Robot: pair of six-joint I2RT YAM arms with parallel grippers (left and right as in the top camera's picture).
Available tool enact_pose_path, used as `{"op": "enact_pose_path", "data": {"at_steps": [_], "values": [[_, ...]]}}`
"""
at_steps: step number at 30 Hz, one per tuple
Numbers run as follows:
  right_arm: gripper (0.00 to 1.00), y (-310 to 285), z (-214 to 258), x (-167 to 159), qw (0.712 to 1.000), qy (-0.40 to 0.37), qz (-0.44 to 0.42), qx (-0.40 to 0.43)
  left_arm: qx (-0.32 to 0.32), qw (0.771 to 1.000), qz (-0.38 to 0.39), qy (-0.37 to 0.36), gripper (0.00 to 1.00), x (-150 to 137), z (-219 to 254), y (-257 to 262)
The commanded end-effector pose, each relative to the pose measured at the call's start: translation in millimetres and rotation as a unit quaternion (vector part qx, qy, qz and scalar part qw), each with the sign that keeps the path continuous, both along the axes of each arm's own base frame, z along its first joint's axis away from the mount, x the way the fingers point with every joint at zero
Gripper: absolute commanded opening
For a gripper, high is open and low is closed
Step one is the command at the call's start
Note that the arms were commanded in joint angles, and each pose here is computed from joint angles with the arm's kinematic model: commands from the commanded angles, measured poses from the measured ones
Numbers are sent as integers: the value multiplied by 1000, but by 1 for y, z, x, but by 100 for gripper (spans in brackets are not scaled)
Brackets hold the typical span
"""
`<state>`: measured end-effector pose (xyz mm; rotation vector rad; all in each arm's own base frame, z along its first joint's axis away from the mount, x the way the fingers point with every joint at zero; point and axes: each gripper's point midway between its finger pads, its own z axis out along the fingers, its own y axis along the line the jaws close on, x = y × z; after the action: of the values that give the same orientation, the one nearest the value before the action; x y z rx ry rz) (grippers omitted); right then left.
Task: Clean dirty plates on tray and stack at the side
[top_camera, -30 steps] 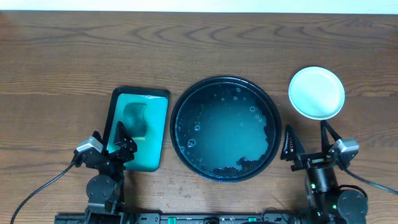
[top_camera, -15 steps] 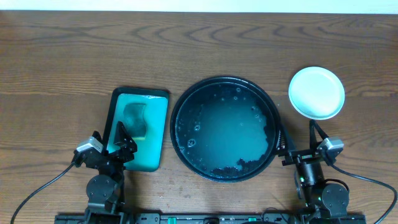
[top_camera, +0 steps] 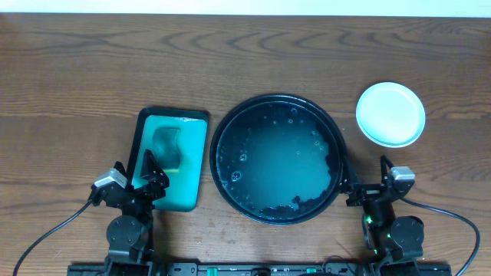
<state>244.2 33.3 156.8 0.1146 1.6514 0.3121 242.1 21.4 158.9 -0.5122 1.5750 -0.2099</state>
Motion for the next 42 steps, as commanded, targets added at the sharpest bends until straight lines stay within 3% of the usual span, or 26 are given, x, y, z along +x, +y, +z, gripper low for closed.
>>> {"op": "enact_pose_path", "data": {"at_steps": [1,7,42], "values": [[99,-3,0,0,998,-8,-1,-61,13,1000,4,28,81,-1,-17,2],[99,-3,-1,0,992,-15,5,-125,13,1000,4,28,81,-1,-17,2],[99,-4,0,0,992,-16,1,-125,13,1000,4,28,80,-1,-17,2]]}}
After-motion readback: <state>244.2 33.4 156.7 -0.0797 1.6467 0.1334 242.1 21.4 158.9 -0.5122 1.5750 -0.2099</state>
